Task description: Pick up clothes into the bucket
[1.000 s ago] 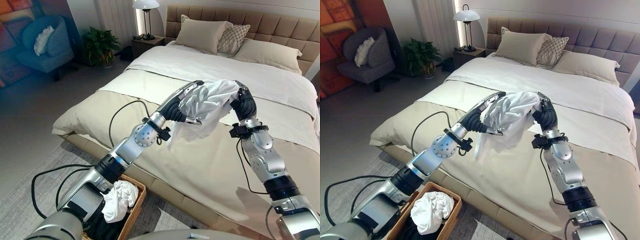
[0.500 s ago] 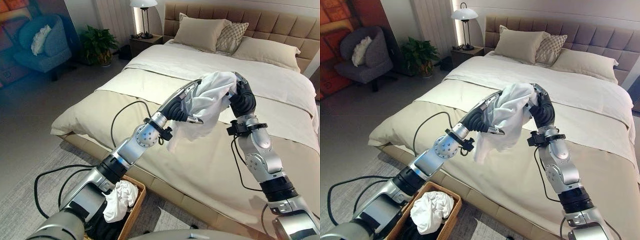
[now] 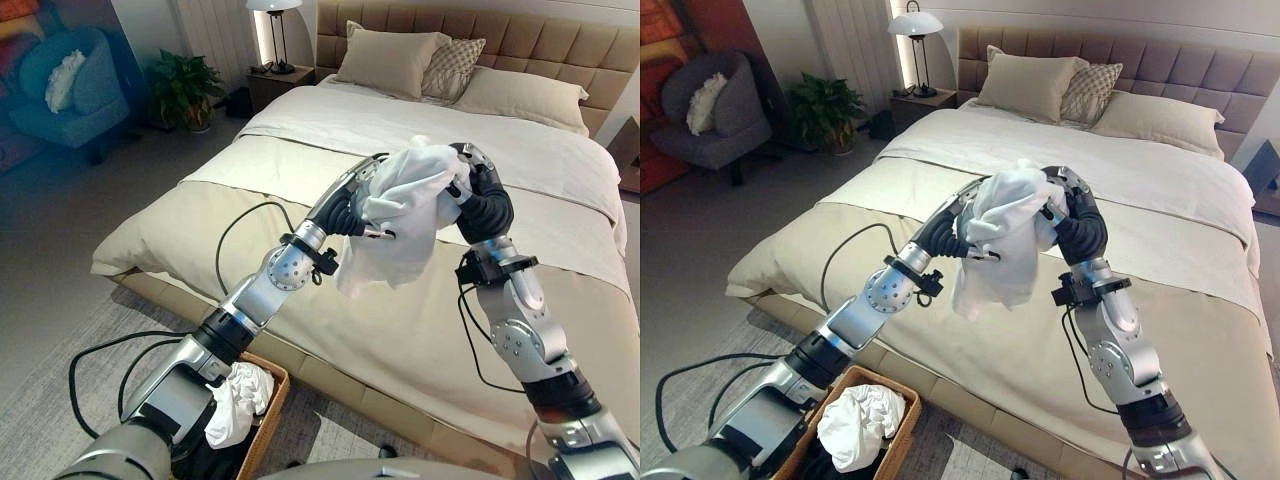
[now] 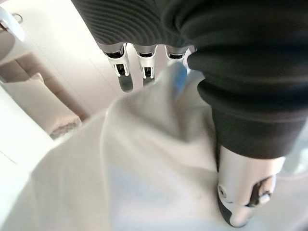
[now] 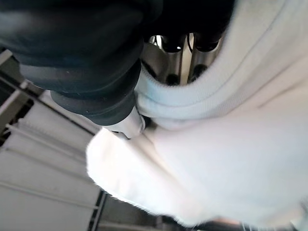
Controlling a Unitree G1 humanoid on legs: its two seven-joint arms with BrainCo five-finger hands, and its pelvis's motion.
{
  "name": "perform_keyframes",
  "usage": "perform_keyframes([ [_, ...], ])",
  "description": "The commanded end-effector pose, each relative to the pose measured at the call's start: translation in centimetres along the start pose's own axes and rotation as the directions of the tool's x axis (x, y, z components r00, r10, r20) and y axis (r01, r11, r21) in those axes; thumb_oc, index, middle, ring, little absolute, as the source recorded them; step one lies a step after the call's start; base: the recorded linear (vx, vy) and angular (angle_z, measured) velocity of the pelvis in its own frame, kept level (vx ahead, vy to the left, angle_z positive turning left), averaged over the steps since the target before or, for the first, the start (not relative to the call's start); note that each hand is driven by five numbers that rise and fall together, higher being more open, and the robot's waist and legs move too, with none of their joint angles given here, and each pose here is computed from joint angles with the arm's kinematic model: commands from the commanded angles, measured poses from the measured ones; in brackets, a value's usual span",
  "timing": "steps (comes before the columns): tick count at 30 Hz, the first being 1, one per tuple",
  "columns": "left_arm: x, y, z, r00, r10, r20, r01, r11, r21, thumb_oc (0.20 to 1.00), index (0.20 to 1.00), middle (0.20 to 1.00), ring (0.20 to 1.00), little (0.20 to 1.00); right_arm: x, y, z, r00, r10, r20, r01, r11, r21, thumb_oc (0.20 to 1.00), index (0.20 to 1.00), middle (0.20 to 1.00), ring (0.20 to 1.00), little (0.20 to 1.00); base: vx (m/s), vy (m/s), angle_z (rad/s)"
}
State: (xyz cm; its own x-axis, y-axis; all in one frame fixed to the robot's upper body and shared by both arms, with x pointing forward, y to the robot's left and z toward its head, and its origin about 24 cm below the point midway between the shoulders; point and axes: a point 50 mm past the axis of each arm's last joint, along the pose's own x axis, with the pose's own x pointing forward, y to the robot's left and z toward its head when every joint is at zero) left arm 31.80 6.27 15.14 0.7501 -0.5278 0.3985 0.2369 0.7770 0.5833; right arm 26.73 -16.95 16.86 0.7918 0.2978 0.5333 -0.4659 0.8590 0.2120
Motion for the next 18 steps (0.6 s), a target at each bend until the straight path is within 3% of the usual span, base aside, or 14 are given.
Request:
perform_keyframes([
  [1,0.8,2.2,-1.1,0.993,0.110,-0.046,-0.109,0.993,0.037,1.000,1.000,1.000,1.000,1.000,0.8,2.1,3.6,0.971,0.112,0.210,-0.127,0.990,0.058,0.200,0.200,0.200,0.200,0.200,0.00,0.000,0.00],
  [6,1.0,1.2,-0.3,0.993,0.113,-0.036,-0.117,0.982,-0.146,1.000,1.000,1.000,1.000,1.000,0.5,2.5,3.0,0.976,0.119,0.181,-0.135,0.988,0.079,0.200,0.200,0.200,0.200,0.200,0.01,-0.004,0.00],
  [9,1.4,0.9,0.4,0.995,0.100,-0.009,-0.101,0.981,-0.166,1.000,1.000,1.000,1.000,1.000,0.5,2.6,2.9,0.976,0.123,0.178,-0.139,0.987,0.082,0.200,0.200,0.200,0.200,0.200,0.00,-0.006,0.01],
  [10,1.7,0.6,0.9,0.997,0.081,0.011,-0.078,0.982,-0.174,0.558,0.558,0.558,0.558,0.558,0.6,2.7,2.8,0.976,0.125,0.177,-0.143,0.986,0.089,0.200,0.200,0.200,0.200,0.200,0.00,0.000,0.00],
  [11,1.8,0.6,0.9,0.997,0.081,0.012,-0.078,0.982,-0.173,0.558,0.558,0.558,0.558,0.558,0.6,2.7,2.9,0.976,0.126,0.179,-0.143,0.986,0.089,0.200,0.200,0.200,0.200,0.200,0.00,0.000,0.00],
  [12,1.9,0.5,1.1,0.997,0.074,0.017,-0.070,0.982,-0.178,0.200,0.200,0.200,0.200,0.200,0.7,2.7,2.8,0.976,0.125,0.177,-0.142,0.986,0.089,0.200,0.200,0.200,0.200,0.200,0.00,0.000,0.00],
  [15,2.2,-0.1,1.4,0.999,0.036,0.029,-0.028,0.972,-0.235,0.200,0.200,0.200,0.200,0.200,0.8,2.9,2.7,0.976,0.131,0.176,-0.150,0.984,0.098,0.200,0.200,0.200,0.200,0.200,0.02,-0.004,0.01],
  [18,2.3,-1.0,1.6,0.999,-0.022,0.034,0.033,0.917,-0.396,0.200,0.200,0.200,0.200,0.200,0.9,3.1,2.4,0.976,0.136,0.172,-0.157,0.981,0.117,0.200,0.200,0.200,0.200,0.200,0.00,0.000,0.00],
])
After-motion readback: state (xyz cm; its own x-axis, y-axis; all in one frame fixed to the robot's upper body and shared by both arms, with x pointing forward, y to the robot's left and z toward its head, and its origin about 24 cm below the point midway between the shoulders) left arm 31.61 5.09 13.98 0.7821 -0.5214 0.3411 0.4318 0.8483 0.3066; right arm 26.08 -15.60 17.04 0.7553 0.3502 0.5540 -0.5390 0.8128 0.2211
